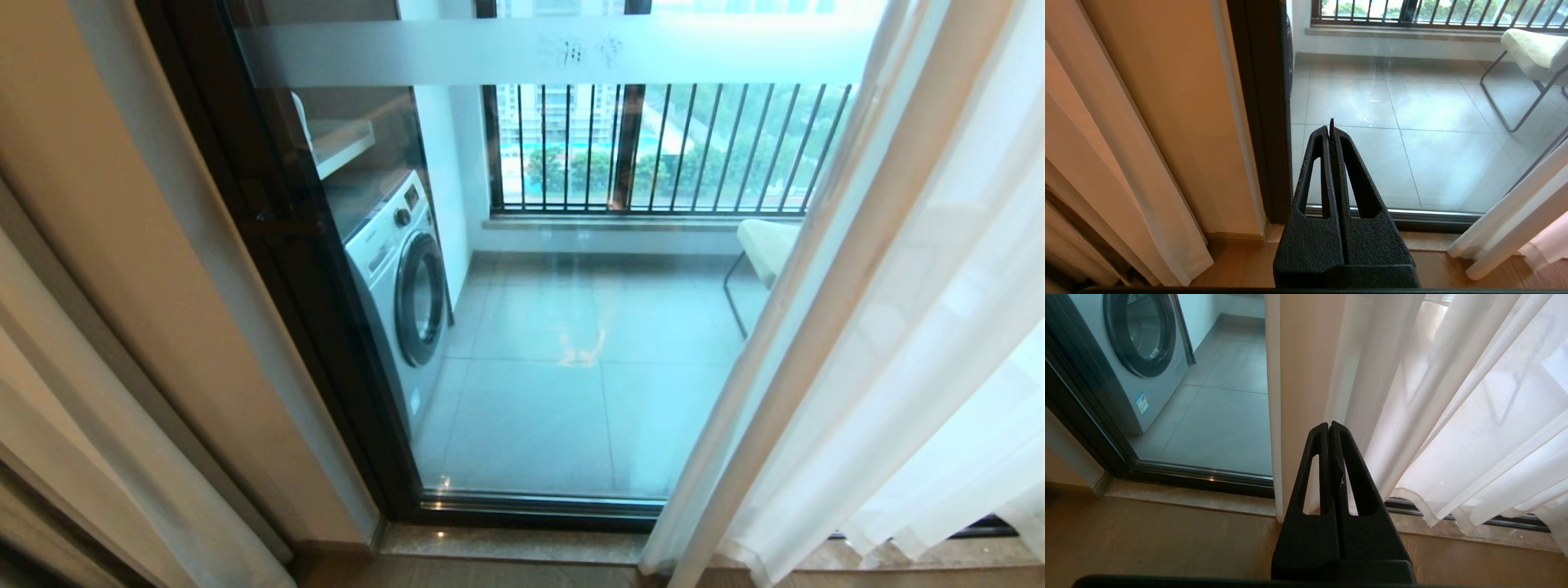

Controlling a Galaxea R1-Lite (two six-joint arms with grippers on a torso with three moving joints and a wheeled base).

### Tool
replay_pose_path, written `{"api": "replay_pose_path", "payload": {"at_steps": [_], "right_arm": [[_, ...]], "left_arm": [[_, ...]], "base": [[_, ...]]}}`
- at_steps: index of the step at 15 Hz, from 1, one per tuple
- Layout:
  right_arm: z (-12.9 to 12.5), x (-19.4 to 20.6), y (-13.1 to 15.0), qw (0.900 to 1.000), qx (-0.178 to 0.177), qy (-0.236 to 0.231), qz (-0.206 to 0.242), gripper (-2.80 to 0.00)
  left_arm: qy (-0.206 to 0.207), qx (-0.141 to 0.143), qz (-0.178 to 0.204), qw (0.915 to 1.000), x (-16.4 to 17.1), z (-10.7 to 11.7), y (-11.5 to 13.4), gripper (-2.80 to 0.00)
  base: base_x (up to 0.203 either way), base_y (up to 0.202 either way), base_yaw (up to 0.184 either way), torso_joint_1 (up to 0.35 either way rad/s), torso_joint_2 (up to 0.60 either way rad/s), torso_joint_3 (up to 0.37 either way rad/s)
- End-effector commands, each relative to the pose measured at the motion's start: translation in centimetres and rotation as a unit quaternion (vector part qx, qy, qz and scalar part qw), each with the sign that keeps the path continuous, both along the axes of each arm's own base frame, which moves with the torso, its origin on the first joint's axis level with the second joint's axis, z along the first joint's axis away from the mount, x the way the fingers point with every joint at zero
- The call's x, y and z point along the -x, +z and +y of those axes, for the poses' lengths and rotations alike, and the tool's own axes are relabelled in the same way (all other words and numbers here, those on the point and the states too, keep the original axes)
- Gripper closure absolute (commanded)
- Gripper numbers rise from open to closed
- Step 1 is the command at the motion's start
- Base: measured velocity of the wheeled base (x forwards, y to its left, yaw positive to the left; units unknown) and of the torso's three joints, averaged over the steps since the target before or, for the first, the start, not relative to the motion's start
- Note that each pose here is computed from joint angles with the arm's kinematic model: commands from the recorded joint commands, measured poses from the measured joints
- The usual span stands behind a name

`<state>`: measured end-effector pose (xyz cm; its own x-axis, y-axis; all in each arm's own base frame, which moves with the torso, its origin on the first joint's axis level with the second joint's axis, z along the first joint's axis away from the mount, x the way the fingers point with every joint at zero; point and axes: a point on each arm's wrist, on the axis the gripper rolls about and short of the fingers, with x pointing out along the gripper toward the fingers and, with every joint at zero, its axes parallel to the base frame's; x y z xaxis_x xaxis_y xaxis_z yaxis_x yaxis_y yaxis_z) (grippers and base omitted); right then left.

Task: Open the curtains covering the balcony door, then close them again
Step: Close the inner curtains on both sides

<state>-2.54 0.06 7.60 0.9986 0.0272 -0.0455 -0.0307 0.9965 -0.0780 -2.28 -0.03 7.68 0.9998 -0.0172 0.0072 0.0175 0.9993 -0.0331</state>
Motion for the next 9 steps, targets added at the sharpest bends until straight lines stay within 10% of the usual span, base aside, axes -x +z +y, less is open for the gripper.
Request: {"api": "replay_pose_path", "payload": {"at_steps": [1, 9], "right_arm": [[0.00, -0.01, 0.01, 1.000, 0.000, 0.000, 0.000, 0.00], [0.00, -0.01, 0.00, 1.000, 0.002, 0.000, 0.001, 0.00]], "left_arm": [[-0.001, 0.001, 0.000, 1.0000, 0.00, 0.00, 0.00, 0.00], [0.001, 0.001, 0.000, 1.0000, 0.00, 0.00, 0.00, 0.00]], "base": [[0.000, 0.000, 0.000, 0.000, 0.00, 0.000], [0.001, 0.138, -0.001, 0.003, 0.00, 0.003]]}}
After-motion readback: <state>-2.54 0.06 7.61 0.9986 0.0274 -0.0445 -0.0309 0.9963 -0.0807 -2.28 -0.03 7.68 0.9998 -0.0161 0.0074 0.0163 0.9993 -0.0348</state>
